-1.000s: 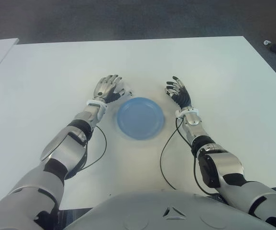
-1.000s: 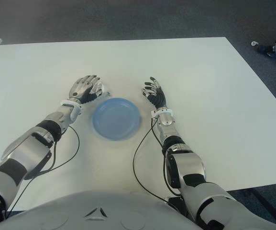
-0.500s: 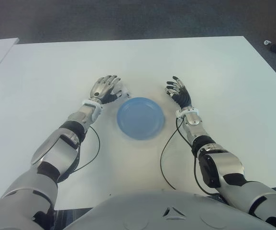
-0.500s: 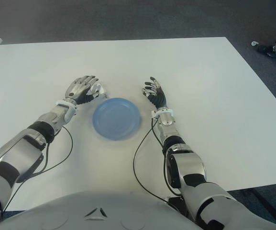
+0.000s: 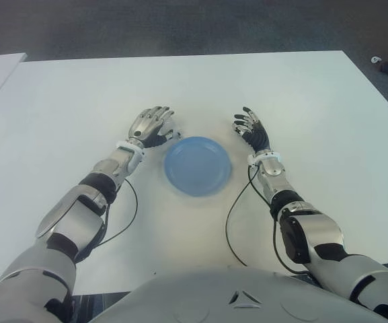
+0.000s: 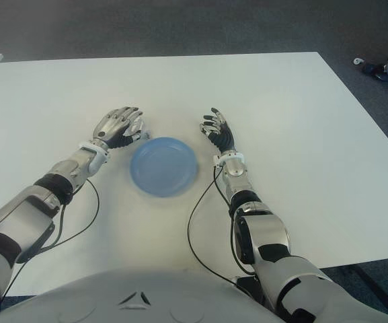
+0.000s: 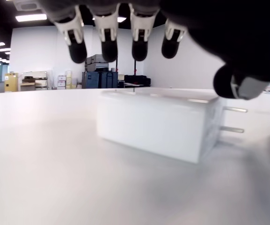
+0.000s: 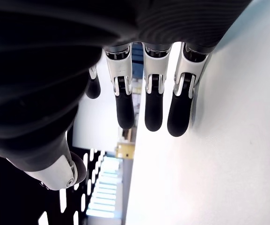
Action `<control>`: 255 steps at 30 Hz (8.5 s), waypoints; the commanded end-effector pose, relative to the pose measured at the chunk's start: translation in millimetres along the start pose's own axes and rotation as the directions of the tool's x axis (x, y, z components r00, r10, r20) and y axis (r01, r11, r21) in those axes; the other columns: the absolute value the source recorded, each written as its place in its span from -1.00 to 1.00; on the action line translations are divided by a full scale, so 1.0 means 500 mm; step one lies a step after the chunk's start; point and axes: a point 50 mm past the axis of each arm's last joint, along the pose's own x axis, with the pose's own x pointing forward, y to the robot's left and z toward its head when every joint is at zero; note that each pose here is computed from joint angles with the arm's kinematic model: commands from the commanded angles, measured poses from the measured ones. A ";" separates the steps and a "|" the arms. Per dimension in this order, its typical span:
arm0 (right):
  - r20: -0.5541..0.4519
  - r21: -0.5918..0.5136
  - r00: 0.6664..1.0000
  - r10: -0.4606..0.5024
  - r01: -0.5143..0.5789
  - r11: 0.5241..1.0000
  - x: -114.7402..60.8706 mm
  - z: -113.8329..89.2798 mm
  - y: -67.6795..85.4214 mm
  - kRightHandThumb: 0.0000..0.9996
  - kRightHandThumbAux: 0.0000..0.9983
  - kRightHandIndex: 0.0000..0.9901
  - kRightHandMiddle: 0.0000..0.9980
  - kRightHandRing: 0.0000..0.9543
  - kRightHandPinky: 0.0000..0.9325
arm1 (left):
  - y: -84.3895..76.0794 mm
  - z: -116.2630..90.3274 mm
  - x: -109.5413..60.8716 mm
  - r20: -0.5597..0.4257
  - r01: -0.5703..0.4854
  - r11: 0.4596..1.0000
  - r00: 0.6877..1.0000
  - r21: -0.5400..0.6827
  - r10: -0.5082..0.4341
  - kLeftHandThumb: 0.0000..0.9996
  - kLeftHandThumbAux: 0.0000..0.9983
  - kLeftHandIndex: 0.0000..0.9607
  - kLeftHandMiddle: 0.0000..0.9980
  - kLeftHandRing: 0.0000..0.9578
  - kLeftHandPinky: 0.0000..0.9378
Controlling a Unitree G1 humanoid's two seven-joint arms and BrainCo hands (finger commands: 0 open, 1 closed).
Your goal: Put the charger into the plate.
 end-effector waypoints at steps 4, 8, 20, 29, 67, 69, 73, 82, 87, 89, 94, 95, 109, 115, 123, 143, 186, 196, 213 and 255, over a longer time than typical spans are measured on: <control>-0.209 0.050 0.978 0.029 -0.019 0.999 -0.051 -0.087 0.011 -1.00 0.35 -0.92 -0.44 -0.45 -0.52 | -0.001 0.002 -0.009 0.011 0.012 1.000 1.000 -0.021 -0.012 -0.78 -0.38 -1.00 -1.00 -1.00 -1.00; -0.206 0.065 0.978 0.032 -0.019 0.998 -0.051 -0.087 0.011 -1.00 0.36 -0.92 -0.42 -0.43 -0.52 | 0.002 0.003 -0.008 0.009 0.003 0.999 1.000 -0.033 -0.003 -0.78 -0.40 -1.00 -1.00 -1.00 -1.00; -0.206 0.078 0.978 0.040 -0.024 0.997 -0.051 -0.087 0.010 -1.00 0.37 -0.91 -0.37 -0.38 -0.45 | 0.010 0.003 -0.006 0.010 -0.009 0.997 1.000 -0.071 0.010 -0.67 -0.59 -1.00 -1.00 -1.00 -1.00; -0.213 0.088 0.976 0.044 -0.026 0.996 -0.050 -0.087 0.011 -1.00 0.35 -0.88 -0.31 -0.33 -0.42 | 0.013 -0.001 -0.003 0.004 0.000 0.997 1.000 -0.081 0.001 -0.58 -0.69 -1.00 -1.00 -1.00 -1.00; -0.202 0.072 0.978 0.047 -0.033 0.997 -0.049 -0.085 0.006 -1.00 0.38 -0.76 -0.24 -0.27 -0.36 | -0.025 -0.070 -0.013 -0.185 0.231 0.970 0.953 -0.077 -0.242 -0.54 -0.68 -1.00 -1.00 -1.00 -1.00; -0.201 0.071 0.978 0.047 -0.033 0.997 -0.049 -0.085 0.005 -1.00 0.38 -0.75 -0.24 -0.27 -0.37 | -0.027 -0.073 -0.016 -0.190 0.238 0.969 0.950 -0.071 -0.248 -0.52 -0.67 -1.00 -1.00 -1.00 -1.00; -0.199 0.072 0.979 0.047 -0.033 0.997 -0.049 -0.085 0.004 -1.00 0.39 -0.74 -0.24 -0.27 -0.38 | -0.029 -0.076 -0.018 -0.194 0.245 0.967 0.948 -0.066 -0.253 -0.50 -0.67 -1.00 -1.00 -1.00 -1.00; -0.190 0.075 0.981 0.048 -0.034 0.997 -0.050 -0.084 0.003 -1.00 0.44 -0.71 -0.24 -0.26 -0.32 | -0.032 -0.082 -0.025 -0.203 0.254 0.965 0.944 -0.059 -0.260 -0.52 -0.67 -1.00 -1.00 -1.00 -1.00; -0.189 0.065 0.981 0.049 -0.037 0.997 -0.050 -0.084 0.002 -1.00 0.44 -0.69 -0.25 -0.26 -0.32 | -0.034 -0.084 -0.028 -0.210 0.260 0.964 0.941 -0.058 -0.266 -0.55 -0.66 -1.00 -1.00 -1.00 -1.00; -0.190 0.063 0.981 0.048 -0.037 0.997 -0.050 -0.084 0.002 -1.00 0.44 -0.68 -0.25 -0.26 -0.33 | -0.035 -0.084 -0.028 -0.210 0.261 0.964 0.941 -0.056 -0.267 -0.55 -0.65 -1.00 -1.00 -1.00 -1.00; -0.192 0.061 0.980 0.046 -0.035 0.998 -0.050 -0.085 0.002 -1.00 0.44 -0.67 -0.25 -0.26 -0.34 | -0.036 -0.083 -0.029 -0.203 0.265 0.963 0.942 -0.047 -0.268 -0.57 -0.63 -1.00 -1.00 -1.00 -1.00; -0.192 0.060 0.980 0.045 -0.034 0.998 -0.050 -0.084 0.002 -1.00 0.44 -0.67 -0.25 -0.26 -0.34 | -0.036 -0.083 -0.029 -0.200 0.265 0.963 0.942 -0.043 -0.268 -0.57 -0.63 -1.00 -1.00 -1.00 -1.00; -0.188 0.054 0.981 0.044 -0.035 0.998 -0.049 -0.083 0.005 -1.00 0.40 -0.63 -0.25 -0.27 -0.36 | -0.034 -0.084 -0.030 -0.193 0.261 0.965 0.946 -0.031 -0.262 -0.62 -0.58 -1.00 -1.00 -1.00 -1.00; -0.187 0.054 0.981 0.044 -0.035 0.998 -0.048 -0.082 0.006 -1.00 0.39 -0.64 -0.26 -0.27 -0.37 | -0.031 -0.084 -0.027 -0.185 0.256 0.967 0.949 -0.021 -0.255 -0.61 -0.58 -1.00 -1.00 -1.00 -1.00; -0.185 0.046 0.982 0.042 -0.034 0.998 -0.048 -0.081 0.008 -1.00 0.42 -0.65 -0.25 -0.26 -0.37 | -0.024 -0.082 -0.023 -0.159 0.244 0.970 0.957 -0.003 -0.241 -0.59 -0.59 -1.00 -1.00 -1.00 -1.00; -0.178 0.028 0.983 0.036 -0.032 0.999 -0.049 -0.081 0.011 -1.00 0.45 -0.62 -0.24 -0.25 -0.35 | -0.019 -0.074 -0.016 -0.119 0.252 0.968 0.962 0.022 -0.247 -0.53 -0.64 -1.00 -1.00 -1.00 -1.00; -0.169 0.057 0.984 0.057 -0.048 0.997 -0.049 -0.080 0.015 -1.00 0.47 -0.59 -0.25 -0.25 -0.32 | -0.008 -0.057 0.001 -0.086 0.208 0.978 0.974 -0.011 -0.209 -0.49 -0.66 -0.76 -0.96 -1.00 -1.00; -0.171 0.066 0.984 0.059 -0.048 0.997 -0.049 -0.080 0.014 -1.00 0.49 -0.59 -0.25 -0.23 -0.28 | -0.005 -0.052 0.004 -0.107 0.126 0.990 0.985 -0.063 -0.132 -0.31 -0.60 -0.42 -0.37 -0.51 -0.58; -0.169 0.059 0.984 0.063 -0.054 0.997 -0.049 -0.080 0.012 -1.00 0.48 -0.57 -0.24 -0.22 -0.29 | -0.007 -0.053 0.007 -0.111 0.181 0.983 0.977 -0.036 -0.184 -0.30 -0.62 -0.46 -0.68 -0.91 -1.00; -0.162 0.034 0.983 0.084 -0.079 0.996 -0.049 -0.079 0.016 -1.00 0.48 -0.54 -0.21 -0.20 -0.30 | -0.012 -0.060 0.003 -0.102 0.267 0.963 0.960 0.042 -0.261 -0.46 -0.73 -0.85 -0.99 -1.00 -1.00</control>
